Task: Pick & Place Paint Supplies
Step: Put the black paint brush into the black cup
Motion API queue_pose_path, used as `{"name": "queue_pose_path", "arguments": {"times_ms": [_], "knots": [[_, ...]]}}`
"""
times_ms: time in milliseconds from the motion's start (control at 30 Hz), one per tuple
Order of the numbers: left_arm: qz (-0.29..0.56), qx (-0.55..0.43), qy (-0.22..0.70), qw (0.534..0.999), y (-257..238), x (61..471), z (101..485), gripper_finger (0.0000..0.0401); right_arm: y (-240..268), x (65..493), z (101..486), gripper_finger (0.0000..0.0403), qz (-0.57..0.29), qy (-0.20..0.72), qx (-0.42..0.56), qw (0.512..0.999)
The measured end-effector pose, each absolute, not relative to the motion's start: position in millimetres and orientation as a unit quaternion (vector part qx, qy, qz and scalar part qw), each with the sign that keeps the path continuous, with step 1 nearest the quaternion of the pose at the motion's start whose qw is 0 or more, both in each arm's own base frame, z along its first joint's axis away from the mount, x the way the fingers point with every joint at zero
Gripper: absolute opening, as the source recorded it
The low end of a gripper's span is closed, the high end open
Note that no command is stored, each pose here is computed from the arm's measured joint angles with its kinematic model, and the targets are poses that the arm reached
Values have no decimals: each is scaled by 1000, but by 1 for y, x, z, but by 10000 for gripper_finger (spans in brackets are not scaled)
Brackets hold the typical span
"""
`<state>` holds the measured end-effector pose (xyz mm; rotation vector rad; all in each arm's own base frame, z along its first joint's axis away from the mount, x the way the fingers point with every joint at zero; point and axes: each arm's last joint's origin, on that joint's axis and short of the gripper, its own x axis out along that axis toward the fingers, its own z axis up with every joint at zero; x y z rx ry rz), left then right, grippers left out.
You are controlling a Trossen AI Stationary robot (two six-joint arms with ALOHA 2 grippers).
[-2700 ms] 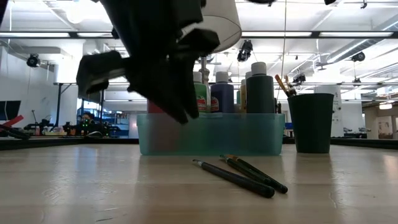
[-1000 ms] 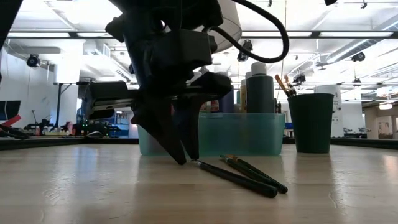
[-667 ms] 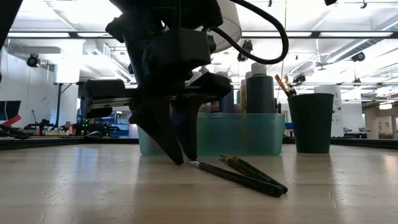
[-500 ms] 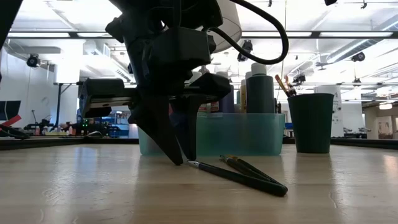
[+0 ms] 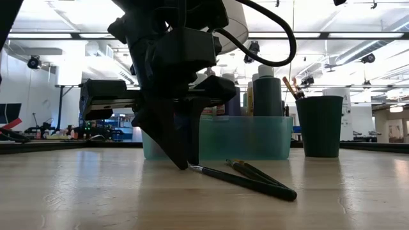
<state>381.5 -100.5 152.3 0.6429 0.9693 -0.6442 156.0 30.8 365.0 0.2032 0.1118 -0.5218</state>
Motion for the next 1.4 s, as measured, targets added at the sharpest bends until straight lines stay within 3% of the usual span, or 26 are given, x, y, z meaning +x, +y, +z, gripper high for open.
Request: {"name": "queue_pose_path", "arguments": {"times_ms": [333,733,1133,1400], "knots": [[-293,284,460,789,-100,379,148,7,31,156,365,114,-257,55,100,960],[-284,299,459,787,-102,379,153,2,31,156,365,88,-258,55,100,959],[-221,416,415,779,-112,369,201,1,31,156,365,70,-257,54,101,960],[-144,566,376,719,-113,358,236,0,31,155,366,79,-257,53,102,960]]}}
